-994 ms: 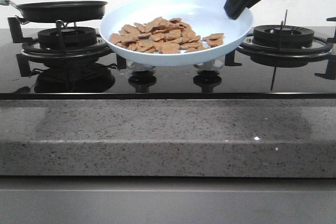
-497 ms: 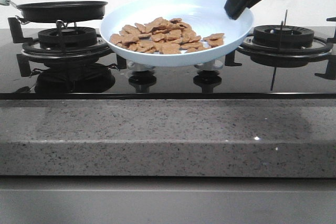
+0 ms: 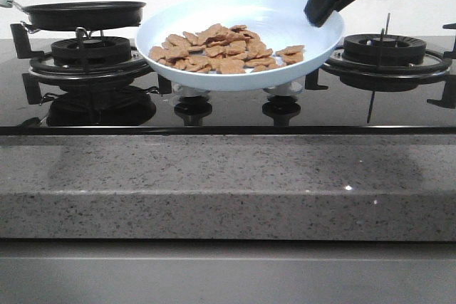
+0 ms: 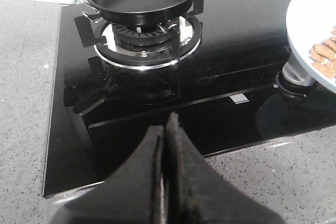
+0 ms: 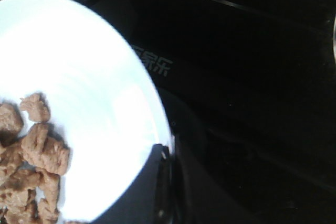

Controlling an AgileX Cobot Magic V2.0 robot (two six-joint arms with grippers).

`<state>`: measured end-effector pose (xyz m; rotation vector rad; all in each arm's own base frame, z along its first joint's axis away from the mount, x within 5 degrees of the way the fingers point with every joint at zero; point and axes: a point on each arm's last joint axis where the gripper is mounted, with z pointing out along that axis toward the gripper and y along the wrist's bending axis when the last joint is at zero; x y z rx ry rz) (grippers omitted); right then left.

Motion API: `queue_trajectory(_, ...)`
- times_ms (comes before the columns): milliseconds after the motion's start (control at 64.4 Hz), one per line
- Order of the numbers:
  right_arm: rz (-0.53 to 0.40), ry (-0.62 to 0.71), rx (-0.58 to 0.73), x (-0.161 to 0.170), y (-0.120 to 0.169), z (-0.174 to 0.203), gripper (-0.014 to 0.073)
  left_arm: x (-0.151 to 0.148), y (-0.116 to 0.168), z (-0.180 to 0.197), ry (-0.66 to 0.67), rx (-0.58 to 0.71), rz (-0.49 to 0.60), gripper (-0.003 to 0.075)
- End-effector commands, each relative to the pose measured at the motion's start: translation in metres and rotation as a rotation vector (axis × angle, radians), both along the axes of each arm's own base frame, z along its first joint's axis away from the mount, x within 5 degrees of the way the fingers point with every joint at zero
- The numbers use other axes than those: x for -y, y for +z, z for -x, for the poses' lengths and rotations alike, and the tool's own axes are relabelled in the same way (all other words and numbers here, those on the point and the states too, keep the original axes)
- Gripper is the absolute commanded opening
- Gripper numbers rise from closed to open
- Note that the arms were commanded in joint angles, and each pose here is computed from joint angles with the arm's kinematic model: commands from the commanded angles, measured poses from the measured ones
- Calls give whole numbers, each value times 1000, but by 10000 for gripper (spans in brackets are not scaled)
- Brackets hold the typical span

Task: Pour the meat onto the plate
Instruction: 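Return the frying pan to its burner with the left gripper and release, then lower the plate of meat onto the stove with the right gripper and release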

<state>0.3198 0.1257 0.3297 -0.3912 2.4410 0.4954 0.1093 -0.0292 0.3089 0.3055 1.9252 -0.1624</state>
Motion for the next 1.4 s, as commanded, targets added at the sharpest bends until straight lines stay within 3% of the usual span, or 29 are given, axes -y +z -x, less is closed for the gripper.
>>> queue_trajectory(0, -60, -18, 93, 0, 24, 2, -63, 0, 17, -2, 15, 107, 63, -20)
queue_trajectory(295, -166, -49, 46, -1, 27, -13, -63, 0, 19, -3, 19, 126, 74, -20)
queue_trajectory(559, -229, -133, 57, 17, 34, -65, -61, 0, 19, -3, 19, 126, 74, -20)
queue_trajectory(947, -214, -178, 5, 25, -3, -112, -53, 0, 19, -3, 19, 126, 74, -20)
queue_trajectory(1102, -203, -170, -22, 25, -9, -113, 66, 0, 19, -3, 19, 126, 74, -20)
queue_trajectory(1242, -204, -170, -21, 25, -9, -113, 256, 0, 19, -3, 19, 126, 74, -20)
queue_trajectory(1382, -204, -166, -10, 25, -4, -113, 287, 0, 19, -3, 19, 126, 74, -20)
